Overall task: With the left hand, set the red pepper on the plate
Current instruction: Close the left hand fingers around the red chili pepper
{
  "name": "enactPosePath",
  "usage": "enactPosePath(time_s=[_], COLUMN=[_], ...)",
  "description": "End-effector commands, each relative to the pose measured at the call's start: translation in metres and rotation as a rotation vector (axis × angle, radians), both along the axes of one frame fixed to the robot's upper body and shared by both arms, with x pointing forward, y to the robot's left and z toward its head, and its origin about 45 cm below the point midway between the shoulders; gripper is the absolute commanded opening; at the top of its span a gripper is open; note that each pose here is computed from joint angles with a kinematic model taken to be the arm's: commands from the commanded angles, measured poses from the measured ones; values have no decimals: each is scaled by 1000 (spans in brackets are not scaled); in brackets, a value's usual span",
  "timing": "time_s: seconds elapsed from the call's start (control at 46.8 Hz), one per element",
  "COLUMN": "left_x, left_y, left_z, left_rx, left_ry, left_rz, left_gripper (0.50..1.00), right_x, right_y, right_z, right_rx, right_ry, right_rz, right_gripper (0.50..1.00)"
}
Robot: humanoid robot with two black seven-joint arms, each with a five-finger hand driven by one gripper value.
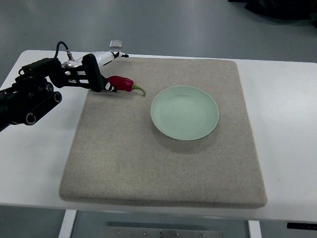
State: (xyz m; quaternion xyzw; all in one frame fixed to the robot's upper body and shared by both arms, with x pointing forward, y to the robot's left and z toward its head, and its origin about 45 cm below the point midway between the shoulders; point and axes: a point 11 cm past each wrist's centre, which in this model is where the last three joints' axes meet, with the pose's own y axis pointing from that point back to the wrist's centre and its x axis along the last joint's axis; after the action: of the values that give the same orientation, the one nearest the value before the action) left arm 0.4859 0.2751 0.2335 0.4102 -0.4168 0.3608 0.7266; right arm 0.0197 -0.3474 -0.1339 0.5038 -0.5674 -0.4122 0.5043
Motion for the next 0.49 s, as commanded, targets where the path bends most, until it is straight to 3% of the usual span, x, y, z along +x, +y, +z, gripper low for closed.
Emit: enactPosePath(time_s=[0.0, 0.471], left_x=[0, 0], left_y=[3, -5], left_z=[-3, -8], left_rx=[9, 0], left_ry=[4, 13], left_rz=[8, 2], left_gripper=[934, 838], right_x=[0, 0], right_y=[0, 0], right_z=[0, 0], right_rx=[0, 0], right_ry=[0, 0], right_rz=[0, 0], right_gripper=[932, 932])
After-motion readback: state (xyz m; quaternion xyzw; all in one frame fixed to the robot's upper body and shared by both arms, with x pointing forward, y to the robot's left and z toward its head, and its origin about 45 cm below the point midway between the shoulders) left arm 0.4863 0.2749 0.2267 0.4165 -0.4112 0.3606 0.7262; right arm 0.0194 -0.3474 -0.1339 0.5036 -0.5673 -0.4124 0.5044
